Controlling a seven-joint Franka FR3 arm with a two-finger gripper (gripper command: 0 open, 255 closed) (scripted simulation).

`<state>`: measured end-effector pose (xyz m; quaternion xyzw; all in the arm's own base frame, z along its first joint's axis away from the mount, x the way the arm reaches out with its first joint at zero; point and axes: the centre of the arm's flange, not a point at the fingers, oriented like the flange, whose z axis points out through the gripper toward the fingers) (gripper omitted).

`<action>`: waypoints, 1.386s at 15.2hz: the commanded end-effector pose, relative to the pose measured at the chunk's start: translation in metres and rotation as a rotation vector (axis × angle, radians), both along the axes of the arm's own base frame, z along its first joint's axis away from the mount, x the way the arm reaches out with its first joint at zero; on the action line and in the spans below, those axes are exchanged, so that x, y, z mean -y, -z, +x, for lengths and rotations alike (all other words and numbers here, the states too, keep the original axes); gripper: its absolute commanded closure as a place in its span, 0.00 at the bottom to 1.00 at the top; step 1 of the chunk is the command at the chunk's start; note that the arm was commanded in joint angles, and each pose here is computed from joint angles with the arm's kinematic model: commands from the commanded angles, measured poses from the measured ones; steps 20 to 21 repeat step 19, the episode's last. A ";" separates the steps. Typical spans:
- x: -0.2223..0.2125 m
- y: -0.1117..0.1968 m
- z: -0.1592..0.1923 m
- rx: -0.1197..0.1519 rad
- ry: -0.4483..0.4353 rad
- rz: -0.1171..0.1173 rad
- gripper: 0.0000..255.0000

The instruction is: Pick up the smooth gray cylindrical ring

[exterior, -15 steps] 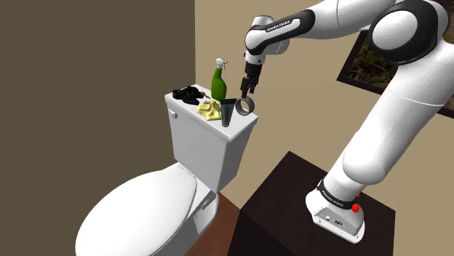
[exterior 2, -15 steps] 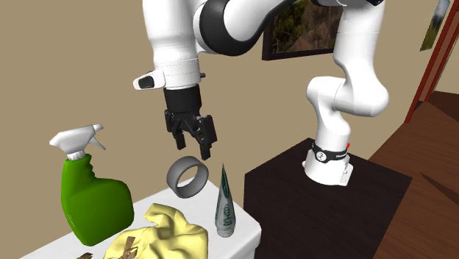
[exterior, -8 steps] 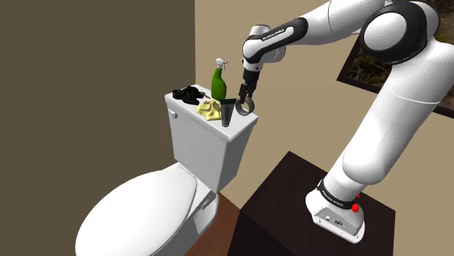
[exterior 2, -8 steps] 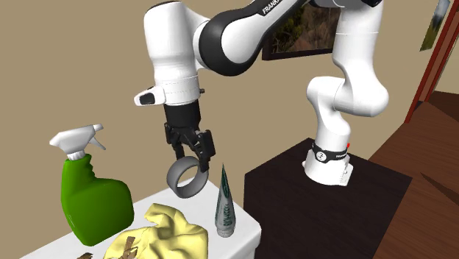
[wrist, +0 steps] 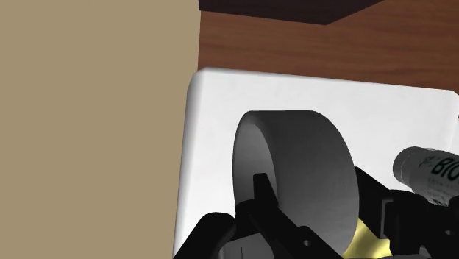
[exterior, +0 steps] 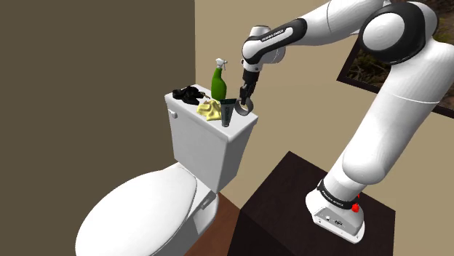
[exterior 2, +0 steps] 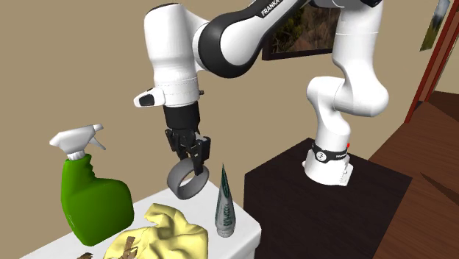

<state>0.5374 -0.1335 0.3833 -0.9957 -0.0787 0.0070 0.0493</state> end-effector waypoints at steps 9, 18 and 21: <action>0.013 -0.028 -0.006 -0.030 0.034 0.002 1.00; 0.013 -0.071 -0.006 -0.030 0.034 0.002 1.00; 0.013 -0.071 -0.006 -0.030 0.034 0.002 1.00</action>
